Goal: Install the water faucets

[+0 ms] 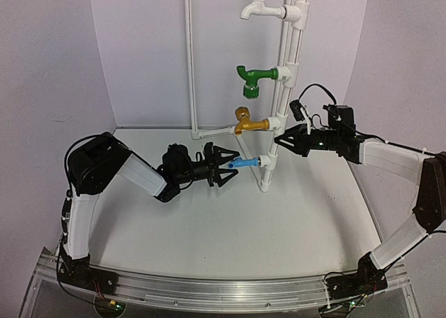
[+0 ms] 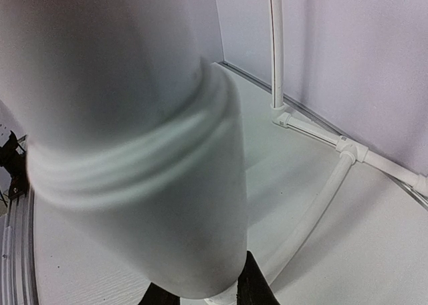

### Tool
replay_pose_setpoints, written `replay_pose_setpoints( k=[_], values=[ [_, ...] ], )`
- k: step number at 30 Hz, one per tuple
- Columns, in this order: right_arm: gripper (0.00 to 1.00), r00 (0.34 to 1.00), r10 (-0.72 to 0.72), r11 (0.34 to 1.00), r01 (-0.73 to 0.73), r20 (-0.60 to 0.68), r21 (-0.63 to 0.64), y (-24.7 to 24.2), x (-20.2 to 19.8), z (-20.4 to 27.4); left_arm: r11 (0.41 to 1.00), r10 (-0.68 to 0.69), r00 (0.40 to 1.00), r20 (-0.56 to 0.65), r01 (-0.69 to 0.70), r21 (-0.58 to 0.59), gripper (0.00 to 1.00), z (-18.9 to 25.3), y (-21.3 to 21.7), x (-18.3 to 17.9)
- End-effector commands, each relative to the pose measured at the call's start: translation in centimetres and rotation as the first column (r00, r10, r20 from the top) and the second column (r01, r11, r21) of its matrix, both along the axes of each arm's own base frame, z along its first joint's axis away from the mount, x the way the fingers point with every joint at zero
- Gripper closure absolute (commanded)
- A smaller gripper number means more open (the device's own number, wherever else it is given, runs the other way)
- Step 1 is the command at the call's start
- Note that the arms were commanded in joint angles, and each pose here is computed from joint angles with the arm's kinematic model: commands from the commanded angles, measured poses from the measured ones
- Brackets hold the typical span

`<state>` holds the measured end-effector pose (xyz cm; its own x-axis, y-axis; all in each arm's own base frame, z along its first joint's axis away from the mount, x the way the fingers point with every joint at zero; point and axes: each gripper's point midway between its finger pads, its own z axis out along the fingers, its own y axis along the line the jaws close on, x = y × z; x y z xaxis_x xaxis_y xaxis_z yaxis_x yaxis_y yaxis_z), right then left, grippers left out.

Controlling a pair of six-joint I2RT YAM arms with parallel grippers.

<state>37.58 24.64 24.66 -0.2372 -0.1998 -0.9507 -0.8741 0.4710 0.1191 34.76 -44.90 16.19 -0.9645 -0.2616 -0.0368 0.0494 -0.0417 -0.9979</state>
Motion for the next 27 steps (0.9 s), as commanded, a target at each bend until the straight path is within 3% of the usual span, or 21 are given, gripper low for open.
replay_pose_setpoints(
  k=[1,6,18,23,27],
  values=[
    [1.0,0.989,-0.016,1.0,0.017,-0.146,0.004,0.1,-0.5,-1.7,0.998,-0.008,0.994,0.112,0.014,-0.053,0.3,2.7,-0.5,0.3],
    [1.0,0.989,-0.015,1.0,0.016,-0.145,0.004,0.1,-0.6,-1.6,0.999,0.007,0.988,0.155,-0.002,-0.035,0.47,2.3,-0.6,0.7],
    [1.0,0.99,-0.014,1.0,0.015,-0.141,0.005,0.0,-0.8,-1.4,0.999,-0.009,0.951,0.311,-0.003,0.039,0.63,1.6,-1.0,1.3],
    [1.0,0.99,-0.013,1.0,0.014,-0.142,0.004,0.0,-0.8,-1.4,0.997,-0.032,0.88,0.473,-0.007,0.08,0.7,2.0,-0.9,0.7],
    [1.0,0.99,-0.01,1.0,0.011,-0.143,0.005,0.1,-0.9,-1.3,0.99,-0.064,0.772,0.632,-0.03,0.137,0.73,2.0,-0.7,0.1]
  ],
)
